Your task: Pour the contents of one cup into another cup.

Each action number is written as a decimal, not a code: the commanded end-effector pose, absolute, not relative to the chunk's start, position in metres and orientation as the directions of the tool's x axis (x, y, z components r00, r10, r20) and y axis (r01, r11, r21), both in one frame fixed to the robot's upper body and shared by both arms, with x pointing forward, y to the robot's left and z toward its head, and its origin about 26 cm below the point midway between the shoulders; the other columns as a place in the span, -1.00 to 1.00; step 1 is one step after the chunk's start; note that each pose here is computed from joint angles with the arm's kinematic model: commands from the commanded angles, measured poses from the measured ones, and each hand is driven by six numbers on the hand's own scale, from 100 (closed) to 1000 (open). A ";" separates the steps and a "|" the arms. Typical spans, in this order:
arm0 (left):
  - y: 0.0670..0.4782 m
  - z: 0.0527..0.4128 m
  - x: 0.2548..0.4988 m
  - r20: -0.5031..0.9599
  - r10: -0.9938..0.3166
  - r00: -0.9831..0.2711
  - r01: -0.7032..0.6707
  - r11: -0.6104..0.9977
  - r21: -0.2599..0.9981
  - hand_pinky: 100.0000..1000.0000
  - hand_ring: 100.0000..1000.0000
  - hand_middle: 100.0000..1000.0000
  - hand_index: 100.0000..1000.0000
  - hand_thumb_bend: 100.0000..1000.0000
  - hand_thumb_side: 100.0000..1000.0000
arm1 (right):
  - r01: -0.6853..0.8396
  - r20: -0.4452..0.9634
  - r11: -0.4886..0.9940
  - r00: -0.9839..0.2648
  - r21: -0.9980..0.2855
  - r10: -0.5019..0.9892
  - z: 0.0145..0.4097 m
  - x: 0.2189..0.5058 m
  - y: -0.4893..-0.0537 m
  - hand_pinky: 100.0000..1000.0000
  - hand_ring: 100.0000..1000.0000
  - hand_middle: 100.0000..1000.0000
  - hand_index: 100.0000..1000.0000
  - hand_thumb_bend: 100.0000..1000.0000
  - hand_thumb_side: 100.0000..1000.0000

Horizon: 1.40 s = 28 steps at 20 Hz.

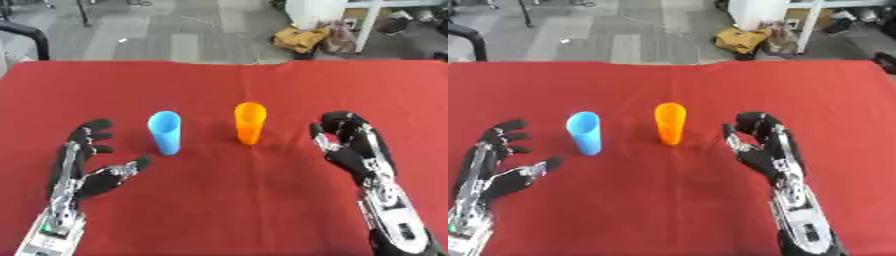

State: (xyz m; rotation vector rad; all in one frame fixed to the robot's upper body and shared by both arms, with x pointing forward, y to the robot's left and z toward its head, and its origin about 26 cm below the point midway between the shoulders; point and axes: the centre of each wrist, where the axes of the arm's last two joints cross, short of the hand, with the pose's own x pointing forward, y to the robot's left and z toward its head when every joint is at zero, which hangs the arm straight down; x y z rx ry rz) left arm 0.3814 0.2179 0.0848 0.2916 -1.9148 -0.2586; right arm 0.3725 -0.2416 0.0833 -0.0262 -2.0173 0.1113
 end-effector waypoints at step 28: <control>0.199 0.099 0.441 0.901 -0.279 -0.333 0.032 0.951 0.306 0.11 0.28 0.44 0.44 0.92 -0.73 | -0.074 0.883 0.993 -0.467 -0.094 0.048 0.094 0.376 -0.229 0.46 0.17 0.07 0.17 -0.54 -1.00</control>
